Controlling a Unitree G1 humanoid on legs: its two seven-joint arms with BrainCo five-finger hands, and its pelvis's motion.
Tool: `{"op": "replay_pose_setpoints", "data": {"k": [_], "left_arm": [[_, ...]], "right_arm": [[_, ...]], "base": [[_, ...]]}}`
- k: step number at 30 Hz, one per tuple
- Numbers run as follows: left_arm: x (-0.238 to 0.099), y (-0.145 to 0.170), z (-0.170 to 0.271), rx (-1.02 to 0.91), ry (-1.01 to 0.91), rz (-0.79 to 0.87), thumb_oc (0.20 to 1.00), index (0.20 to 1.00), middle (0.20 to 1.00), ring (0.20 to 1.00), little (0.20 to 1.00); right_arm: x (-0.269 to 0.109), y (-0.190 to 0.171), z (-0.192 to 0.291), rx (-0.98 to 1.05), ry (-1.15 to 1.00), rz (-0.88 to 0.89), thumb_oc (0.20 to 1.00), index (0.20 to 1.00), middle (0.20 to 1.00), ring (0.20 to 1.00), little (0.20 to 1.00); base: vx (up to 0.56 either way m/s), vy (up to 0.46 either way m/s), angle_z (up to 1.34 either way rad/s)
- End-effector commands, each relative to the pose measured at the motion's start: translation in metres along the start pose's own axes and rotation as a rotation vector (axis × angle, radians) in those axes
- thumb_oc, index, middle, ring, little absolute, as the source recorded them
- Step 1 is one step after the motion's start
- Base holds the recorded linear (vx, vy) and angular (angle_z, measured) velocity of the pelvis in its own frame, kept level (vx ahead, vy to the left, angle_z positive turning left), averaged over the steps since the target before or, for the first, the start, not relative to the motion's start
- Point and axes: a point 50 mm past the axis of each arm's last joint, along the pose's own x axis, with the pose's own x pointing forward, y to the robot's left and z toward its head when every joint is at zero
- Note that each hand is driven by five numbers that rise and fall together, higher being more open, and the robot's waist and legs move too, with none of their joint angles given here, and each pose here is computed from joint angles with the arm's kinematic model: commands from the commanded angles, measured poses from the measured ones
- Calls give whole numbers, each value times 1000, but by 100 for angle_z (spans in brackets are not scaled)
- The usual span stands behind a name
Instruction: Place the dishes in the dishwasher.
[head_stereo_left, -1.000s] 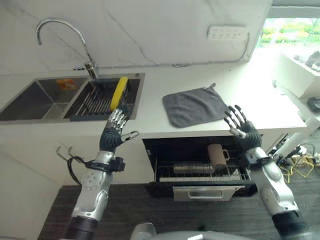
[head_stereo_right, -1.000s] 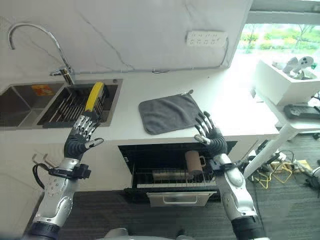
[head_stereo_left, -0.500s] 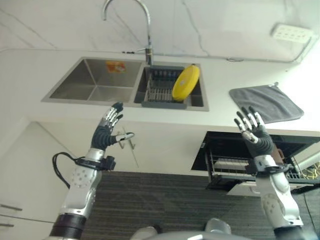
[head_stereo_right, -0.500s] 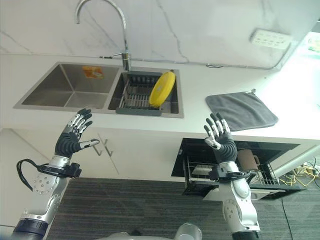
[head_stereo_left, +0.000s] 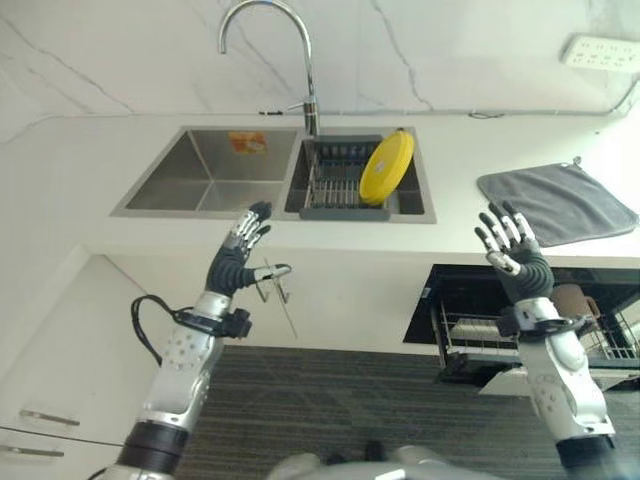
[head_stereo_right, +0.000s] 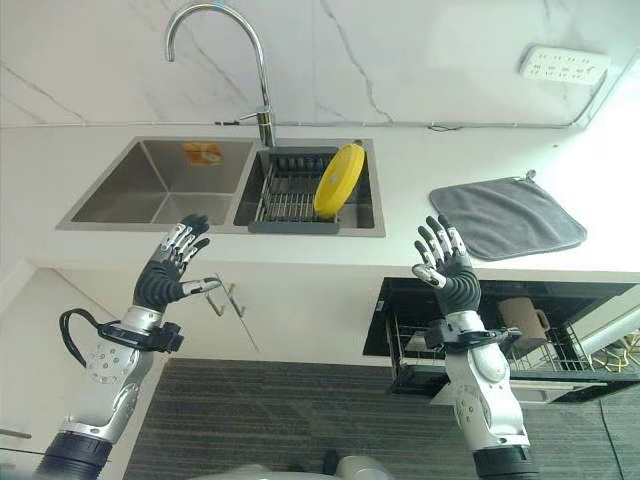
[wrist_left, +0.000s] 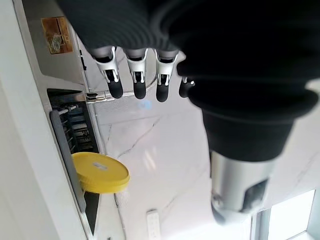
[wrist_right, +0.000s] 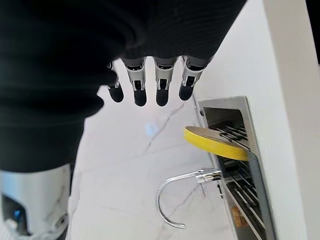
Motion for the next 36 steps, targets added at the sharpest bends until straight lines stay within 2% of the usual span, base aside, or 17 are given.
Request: {"op": "replay_pose_setpoints", "data": {"k": [1,10,17,26,36], "left_arm": [[-1,5,16,63,-81,8,1000,1000,1000,1000,1000],[-11,-2,5,30,-7,-64,1000,1000,1000,1000,1000],[1,-9,3,79,0,-144,1000,1000,1000,1000,1000],[4,0,7,114,30,-85,1000,1000,1000,1000,1000],[3,-6,10,139,19,-137,1000,1000,1000,1000,1000]], "right_arm": [[18,15,26,-33,-150,71,1000,1000,1000,1000,1000],[27,17,20,-48,-136,61,1000,1000,1000,1000,1000],[23,16,15,-21,-103,79,1000,1000,1000,1000,1000],[51,43,3,-68,-63,121,1000,1000,1000,1000,1000],[56,56,-14,-12,28,143,1000,1000,1000,1000,1000]], "base": [[222,147,-45],[220,204,-56],[174,122,-51],[-6,-57,-72],[-7,-48,7]]}}
